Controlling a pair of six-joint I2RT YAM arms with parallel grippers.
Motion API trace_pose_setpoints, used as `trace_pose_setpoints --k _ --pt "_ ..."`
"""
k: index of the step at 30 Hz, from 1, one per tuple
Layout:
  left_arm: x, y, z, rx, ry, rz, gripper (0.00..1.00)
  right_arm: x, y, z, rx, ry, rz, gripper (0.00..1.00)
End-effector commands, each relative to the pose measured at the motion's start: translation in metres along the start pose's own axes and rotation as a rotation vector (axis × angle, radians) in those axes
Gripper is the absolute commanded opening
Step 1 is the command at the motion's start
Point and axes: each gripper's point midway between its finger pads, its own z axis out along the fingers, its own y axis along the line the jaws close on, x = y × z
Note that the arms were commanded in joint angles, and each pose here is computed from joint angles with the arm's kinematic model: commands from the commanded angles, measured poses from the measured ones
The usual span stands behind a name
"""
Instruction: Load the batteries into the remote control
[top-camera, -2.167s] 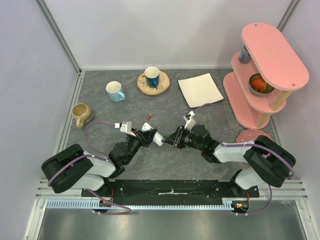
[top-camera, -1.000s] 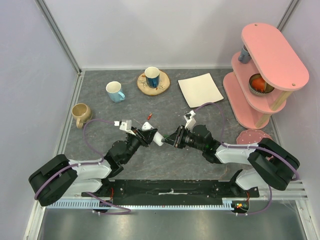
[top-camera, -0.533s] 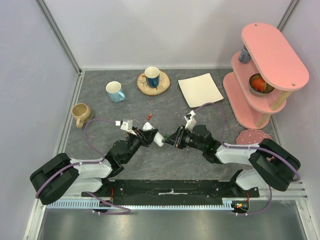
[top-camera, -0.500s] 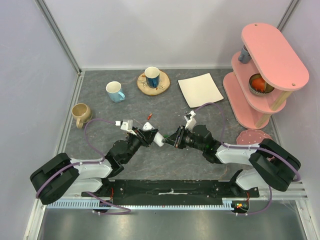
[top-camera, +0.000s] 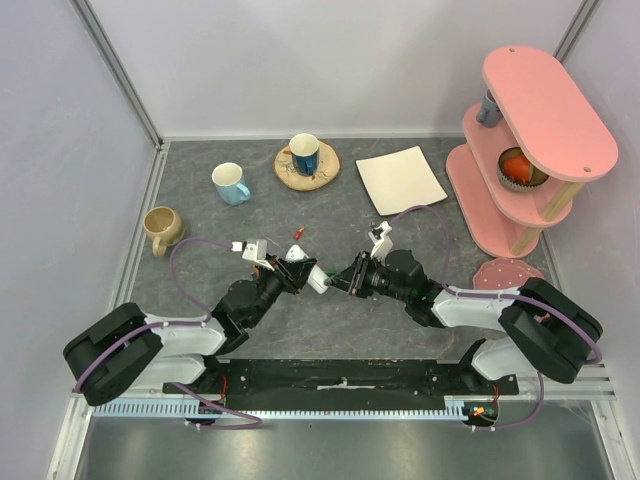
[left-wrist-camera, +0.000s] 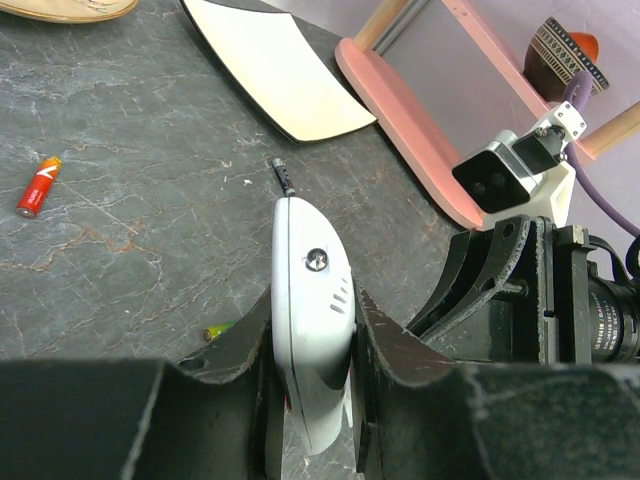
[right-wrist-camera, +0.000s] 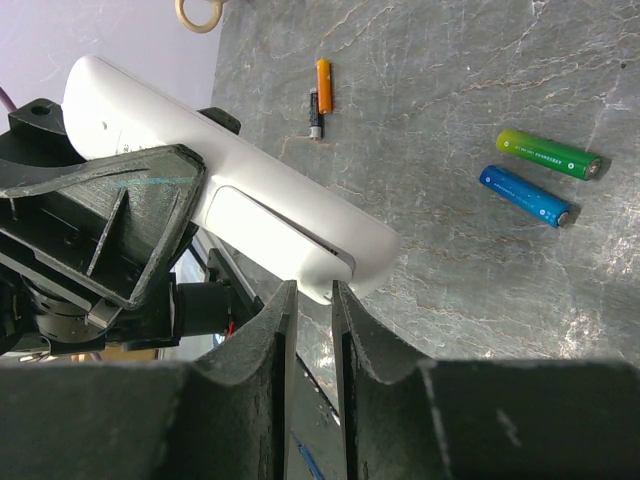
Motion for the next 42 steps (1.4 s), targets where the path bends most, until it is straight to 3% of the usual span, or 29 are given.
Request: trace_pose_setpoints --k 1,17,42 --pt "0.003 -0.008 0.000 0.025 0.024 0.018 0.02 -0.025 0.043 -0.001 -0.133 -0.080 -0.041 0.27" --pt "0.018 -0.004 0.000 -0.003 0.126 0.060 0.02 -0.026 0.041 -0.002 -0.123 -0.088 -0.043 0.26" --pt "0.015 -0.019 -0.009 0.037 0.166 0.005 0.02 -0.020 0.029 0.000 -0.090 -0.072 -0.049 0.27"
